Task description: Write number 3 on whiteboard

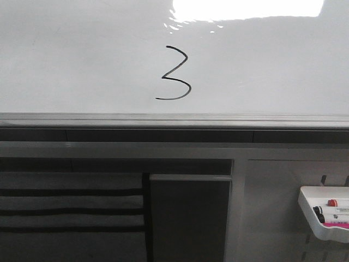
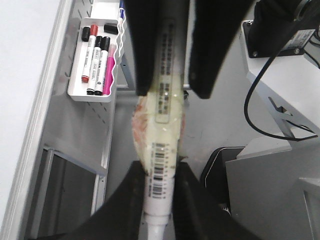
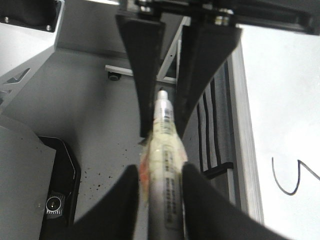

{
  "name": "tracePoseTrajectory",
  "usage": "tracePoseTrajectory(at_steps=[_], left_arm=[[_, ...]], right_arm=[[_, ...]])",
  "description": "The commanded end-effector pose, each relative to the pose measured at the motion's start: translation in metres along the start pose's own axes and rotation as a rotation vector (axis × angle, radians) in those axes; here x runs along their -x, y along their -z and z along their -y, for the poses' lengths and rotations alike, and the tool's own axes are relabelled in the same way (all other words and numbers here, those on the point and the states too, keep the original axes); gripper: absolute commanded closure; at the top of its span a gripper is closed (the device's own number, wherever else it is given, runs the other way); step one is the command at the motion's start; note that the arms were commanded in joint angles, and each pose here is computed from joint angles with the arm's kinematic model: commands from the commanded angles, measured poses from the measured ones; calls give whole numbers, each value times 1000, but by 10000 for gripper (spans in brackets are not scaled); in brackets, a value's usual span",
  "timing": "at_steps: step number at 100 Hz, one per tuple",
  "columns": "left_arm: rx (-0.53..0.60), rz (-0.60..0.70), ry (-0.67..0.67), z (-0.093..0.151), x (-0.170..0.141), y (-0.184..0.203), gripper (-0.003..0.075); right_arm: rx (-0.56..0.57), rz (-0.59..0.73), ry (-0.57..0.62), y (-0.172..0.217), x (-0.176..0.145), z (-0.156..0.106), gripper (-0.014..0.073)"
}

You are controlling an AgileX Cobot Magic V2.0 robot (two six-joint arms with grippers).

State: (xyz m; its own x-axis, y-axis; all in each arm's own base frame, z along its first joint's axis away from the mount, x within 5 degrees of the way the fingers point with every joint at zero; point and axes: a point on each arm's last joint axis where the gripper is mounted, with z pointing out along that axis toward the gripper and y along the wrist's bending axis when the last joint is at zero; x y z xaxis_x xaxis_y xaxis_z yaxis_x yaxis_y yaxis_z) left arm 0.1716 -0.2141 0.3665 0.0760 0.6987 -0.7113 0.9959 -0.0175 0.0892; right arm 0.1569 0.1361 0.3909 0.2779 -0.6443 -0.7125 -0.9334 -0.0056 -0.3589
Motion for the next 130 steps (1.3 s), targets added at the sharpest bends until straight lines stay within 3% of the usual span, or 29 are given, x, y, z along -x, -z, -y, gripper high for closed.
tracePoseTrajectory(at_steps=[1, 12, 28, 45, 66, 76, 85, 130], left_arm=[[54, 40, 4, 1, 10, 13, 734], [145, -77, 91, -7, -1, 14, 734], [381, -227, 326, -35, -34, 25, 734], [570, -115, 551, -70, -82, 34, 734], [885, 177, 872, -100, -145, 53, 734], [1047, 268, 906, -105, -163, 59, 734], [1117, 293, 890, -106, -168, 59, 734], [1181, 330, 864, -109, -168, 65, 733]], right_arm=[[-124, 45, -38, 12, 11, 7, 244], [-285, -69, -162, 29, 1, 13, 207], [-448, -160, -332, 60, -12, 9, 207], [-456, -194, -371, 69, -18, 4, 207], [-432, -203, -404, 67, -19, 2, 207], [-431, -201, -405, 67, -19, 2, 207], [-431, -201, -405, 67, -19, 2, 207], [-431, -201, -405, 67, -19, 2, 207]])
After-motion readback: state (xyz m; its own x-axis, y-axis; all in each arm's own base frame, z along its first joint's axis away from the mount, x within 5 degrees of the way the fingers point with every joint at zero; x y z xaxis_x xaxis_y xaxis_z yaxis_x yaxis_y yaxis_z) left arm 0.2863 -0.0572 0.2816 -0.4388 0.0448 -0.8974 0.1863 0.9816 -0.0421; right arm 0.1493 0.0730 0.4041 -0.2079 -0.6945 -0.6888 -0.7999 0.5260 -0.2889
